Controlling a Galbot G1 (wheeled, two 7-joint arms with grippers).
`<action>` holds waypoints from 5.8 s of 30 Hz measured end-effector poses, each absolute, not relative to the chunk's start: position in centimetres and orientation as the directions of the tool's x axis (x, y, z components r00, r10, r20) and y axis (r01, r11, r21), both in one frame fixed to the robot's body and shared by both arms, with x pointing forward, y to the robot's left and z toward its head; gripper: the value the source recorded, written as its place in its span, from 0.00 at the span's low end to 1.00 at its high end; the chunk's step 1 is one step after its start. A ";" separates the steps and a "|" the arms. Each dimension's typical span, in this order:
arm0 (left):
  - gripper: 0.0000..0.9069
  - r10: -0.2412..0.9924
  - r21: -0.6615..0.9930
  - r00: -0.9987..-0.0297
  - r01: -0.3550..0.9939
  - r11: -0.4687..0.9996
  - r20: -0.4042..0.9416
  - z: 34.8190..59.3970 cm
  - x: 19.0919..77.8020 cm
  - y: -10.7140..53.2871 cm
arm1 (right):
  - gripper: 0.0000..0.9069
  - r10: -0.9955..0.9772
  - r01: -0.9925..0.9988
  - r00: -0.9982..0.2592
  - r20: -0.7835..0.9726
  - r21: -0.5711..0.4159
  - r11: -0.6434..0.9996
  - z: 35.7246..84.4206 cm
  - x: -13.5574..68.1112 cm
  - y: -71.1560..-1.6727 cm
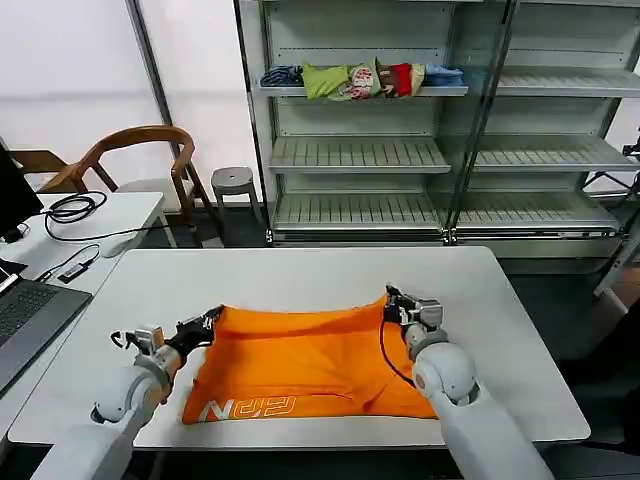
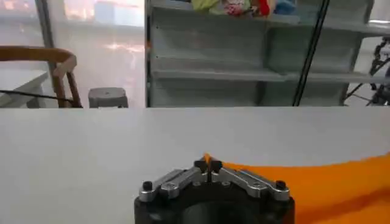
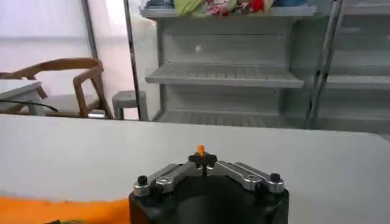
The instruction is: Fold and organize the clothes.
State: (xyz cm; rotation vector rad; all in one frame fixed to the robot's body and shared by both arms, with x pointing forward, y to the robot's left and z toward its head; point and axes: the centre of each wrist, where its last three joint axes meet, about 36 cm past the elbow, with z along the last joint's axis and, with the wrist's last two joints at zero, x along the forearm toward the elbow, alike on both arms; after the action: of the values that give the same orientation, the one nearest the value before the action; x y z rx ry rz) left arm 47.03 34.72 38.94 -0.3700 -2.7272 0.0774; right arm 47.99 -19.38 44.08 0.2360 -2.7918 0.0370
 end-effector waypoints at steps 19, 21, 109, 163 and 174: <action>0.03 0.280 -0.120 -0.892 0.253 0.960 0.355 39.1 42.7 34.4 | 0.00 -0.167 -0.174 -0.917 0.362 0.014 0.985 43.3 43.5 -19.9; 0.03 0.282 -0.121 -0.891 0.255 0.959 0.356 39.0 42.4 34.3 | 0.00 -0.169 -0.174 -0.916 0.363 0.017 0.985 43.3 43.1 -19.9; 1.00 0.029 -0.039 -0.910 0.014 0.999 0.414 39.4 33.8 28.3 | 1.00 -0.111 -0.160 -0.929 0.353 -0.113 0.981 44.9 35.7 -22.8; 0.02 -0.070 0.051 -0.865 -0.052 0.997 0.497 37.2 33.7 24.4 | 1.00 -0.090 -0.147 -0.931 0.355 -0.136 0.980 44.2 35.2 -22.3; 0.02 -0.072 0.072 -0.869 -0.042 0.997 0.490 37.2 33.7 25.1 | 1.00 -0.089 -0.149 -0.931 0.353 -0.145 0.978 44.3 35.4 -22.5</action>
State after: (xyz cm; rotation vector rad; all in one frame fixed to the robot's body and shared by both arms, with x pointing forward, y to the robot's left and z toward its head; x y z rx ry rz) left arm 33.69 25.06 37.19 0.0801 -2.6247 -0.0806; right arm 35.40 -22.48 44.30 0.1724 -2.7740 0.2405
